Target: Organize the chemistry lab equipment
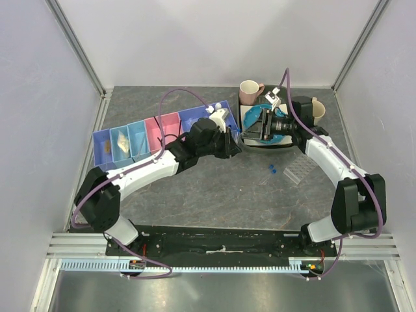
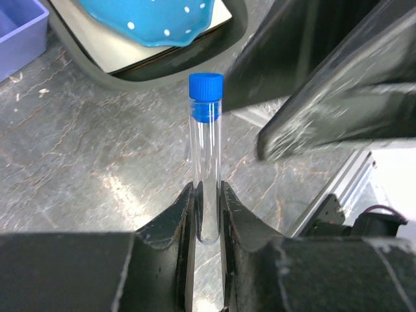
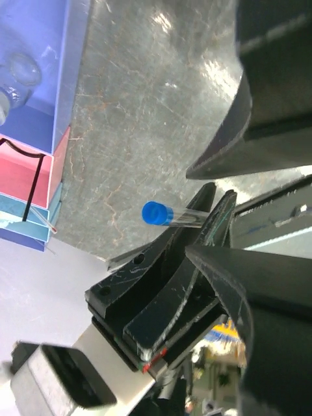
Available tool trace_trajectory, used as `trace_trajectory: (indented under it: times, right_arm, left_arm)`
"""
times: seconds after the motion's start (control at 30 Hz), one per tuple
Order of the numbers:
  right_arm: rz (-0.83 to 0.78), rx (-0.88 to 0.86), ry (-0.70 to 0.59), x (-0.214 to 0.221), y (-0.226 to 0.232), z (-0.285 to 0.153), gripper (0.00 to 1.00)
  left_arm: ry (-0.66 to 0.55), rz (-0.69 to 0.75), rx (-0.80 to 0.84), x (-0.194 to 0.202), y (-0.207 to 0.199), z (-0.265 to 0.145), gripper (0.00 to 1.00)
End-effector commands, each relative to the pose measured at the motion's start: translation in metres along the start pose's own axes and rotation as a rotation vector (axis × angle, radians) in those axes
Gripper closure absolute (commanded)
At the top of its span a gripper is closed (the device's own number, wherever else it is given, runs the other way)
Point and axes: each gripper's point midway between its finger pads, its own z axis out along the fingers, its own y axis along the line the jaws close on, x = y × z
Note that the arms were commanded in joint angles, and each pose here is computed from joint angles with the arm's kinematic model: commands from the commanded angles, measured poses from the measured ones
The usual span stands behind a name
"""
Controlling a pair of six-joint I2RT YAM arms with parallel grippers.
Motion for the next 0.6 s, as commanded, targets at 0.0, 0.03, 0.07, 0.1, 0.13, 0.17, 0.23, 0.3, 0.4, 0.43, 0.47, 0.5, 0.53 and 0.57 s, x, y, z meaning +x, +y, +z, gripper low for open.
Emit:
trace_trajectory:
  times: [0.0, 0.03, 0.07, 0.1, 0.13, 0.17, 0.23, 0.3, 0.4, 0.43, 0.47, 0.5, 0.53, 0.57]
  right_arm:
    - [-0.23, -0.03, 0.024, -0.02, 0.024, -0.009, 0.44]
    - [-0.249, -0.03, 0.032, -0.02, 0.025, -0.01, 0.38]
    - [-0.268, -0.037, 0.053, -0.017, 0.026, -0.012, 0.36]
    - [-0.288, -0.045, 0.057, -0.019, 0.03, -0.012, 0.34]
    - [-0.304, -0.052, 0.062, -0.018, 0.031, -0.013, 0.3]
    - [-0.3, -0.067, 0.073, -0.017, 0.035, -0.014, 0.28]
    - [-0.3, -0.078, 0.087, -0.014, 0.038, -0.013, 0.27]
    - [-0.304, -0.086, 0.117, -0.007, 0.041, -0.01, 0.27]
    - [-0.305, -0.096, 0.166, 0.006, 0.045, -0.003, 0.27]
    - [-0.295, -0.098, 0.186, 0.011, 0.047, -0.001, 0.27]
    - [-0.302, -0.103, 0.196, 0.013, 0.048, 0.001, 0.27]
    - [-0.31, -0.114, 0.215, 0.019, 0.052, 0.006, 0.27]
    - [-0.31, -0.118, 0.223, 0.022, 0.054, 0.007, 0.27]
    - [-0.307, -0.117, 0.229, 0.024, 0.055, 0.009, 0.27]
  left_arm:
    - [-0.043, 0.149, 0.037, -0.008, -0.005, -0.024, 0.83]
    - [-0.045, 0.171, 0.043, -0.007, -0.005, -0.029, 0.82]
    - [-0.047, 0.181, 0.051, -0.006, -0.006, -0.032, 0.83]
    - [-0.042, 0.193, 0.051, -0.002, -0.003, -0.034, 0.83]
    - [-0.045, 0.202, 0.071, -0.002, -0.008, -0.039, 0.83]
    - [-0.045, 0.207, 0.08, -0.001, -0.008, -0.041, 0.82]
    - [-0.029, 0.212, 0.099, 0.006, -0.009, -0.045, 0.83]
    - [-0.044, 0.218, 0.122, 0.006, -0.012, -0.048, 0.83]
    - [-0.044, 0.224, 0.15, 0.009, -0.016, -0.052, 0.83]
    - [-0.042, 0.223, 0.159, 0.01, -0.017, -0.054, 0.83]
    - [-0.041, 0.224, 0.164, 0.01, -0.018, -0.054, 0.83]
    - [-0.037, 0.224, 0.171, 0.012, -0.018, -0.055, 0.83]
    - [-0.04, 0.225, 0.174, 0.011, -0.019, -0.056, 0.83]
    - [-0.039, 0.224, 0.176, 0.012, -0.019, -0.057, 0.83]
